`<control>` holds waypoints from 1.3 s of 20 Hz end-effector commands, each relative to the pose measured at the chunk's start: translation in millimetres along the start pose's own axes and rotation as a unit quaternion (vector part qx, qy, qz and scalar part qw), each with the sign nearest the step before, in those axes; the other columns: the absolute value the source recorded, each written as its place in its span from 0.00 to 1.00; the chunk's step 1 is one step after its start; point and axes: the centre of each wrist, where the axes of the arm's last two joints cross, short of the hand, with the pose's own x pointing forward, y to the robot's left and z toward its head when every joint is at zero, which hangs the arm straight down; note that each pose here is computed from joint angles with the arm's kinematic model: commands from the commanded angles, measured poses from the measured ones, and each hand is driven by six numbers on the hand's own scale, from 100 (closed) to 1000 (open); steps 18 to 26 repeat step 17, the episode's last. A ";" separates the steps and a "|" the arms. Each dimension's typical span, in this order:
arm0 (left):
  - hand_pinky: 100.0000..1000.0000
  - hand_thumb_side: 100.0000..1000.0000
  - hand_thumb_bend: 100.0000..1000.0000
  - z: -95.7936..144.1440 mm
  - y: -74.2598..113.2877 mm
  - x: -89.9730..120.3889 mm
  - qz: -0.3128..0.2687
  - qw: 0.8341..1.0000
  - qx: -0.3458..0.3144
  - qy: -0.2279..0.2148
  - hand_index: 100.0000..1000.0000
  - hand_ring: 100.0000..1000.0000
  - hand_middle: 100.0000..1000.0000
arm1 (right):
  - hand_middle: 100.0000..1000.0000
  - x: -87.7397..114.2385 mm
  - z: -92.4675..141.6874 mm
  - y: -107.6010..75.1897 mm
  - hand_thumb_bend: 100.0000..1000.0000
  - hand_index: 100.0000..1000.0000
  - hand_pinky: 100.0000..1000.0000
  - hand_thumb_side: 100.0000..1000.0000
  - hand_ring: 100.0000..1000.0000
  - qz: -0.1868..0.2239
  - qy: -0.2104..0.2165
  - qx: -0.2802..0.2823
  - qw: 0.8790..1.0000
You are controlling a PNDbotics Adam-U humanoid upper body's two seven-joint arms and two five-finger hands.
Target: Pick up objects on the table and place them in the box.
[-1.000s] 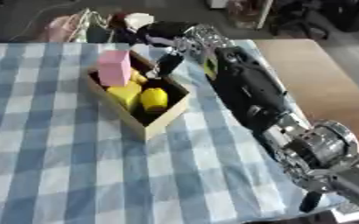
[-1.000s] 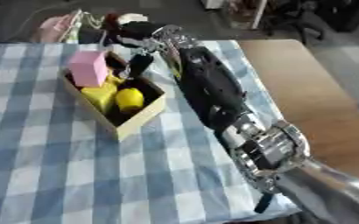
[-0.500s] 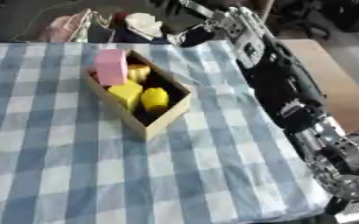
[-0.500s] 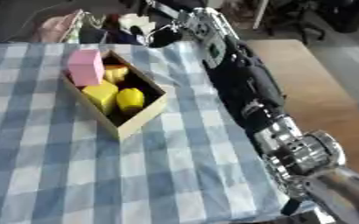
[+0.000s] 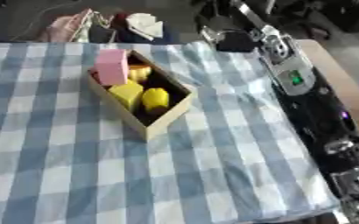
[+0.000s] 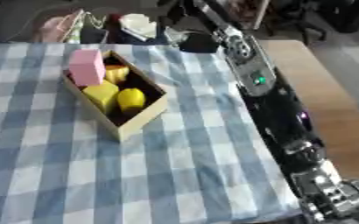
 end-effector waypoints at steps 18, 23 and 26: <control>0.71 0.55 0.00 0.7 -1.9 0.7 0.047 0.997 0.042 -0.032 0.72 0.50 0.58 | 0.63 -12.6 89.1 76.6 0.00 0.84 0.54 0.41 0.54 -0.186 0.086 -0.006 0.979; 0.71 0.55 0.00 0.7 -1.9 0.7 0.047 0.997 0.042 -0.032 0.72 0.50 0.58 | 0.63 -12.6 89.1 76.6 0.00 0.84 0.54 0.41 0.54 -0.186 0.086 -0.006 0.979; 0.71 0.55 0.00 0.7 -1.9 0.7 0.047 0.997 0.042 -0.032 0.72 0.50 0.58 | 0.63 -12.6 89.1 76.6 0.00 0.84 0.54 0.41 0.54 -0.186 0.086 -0.006 0.979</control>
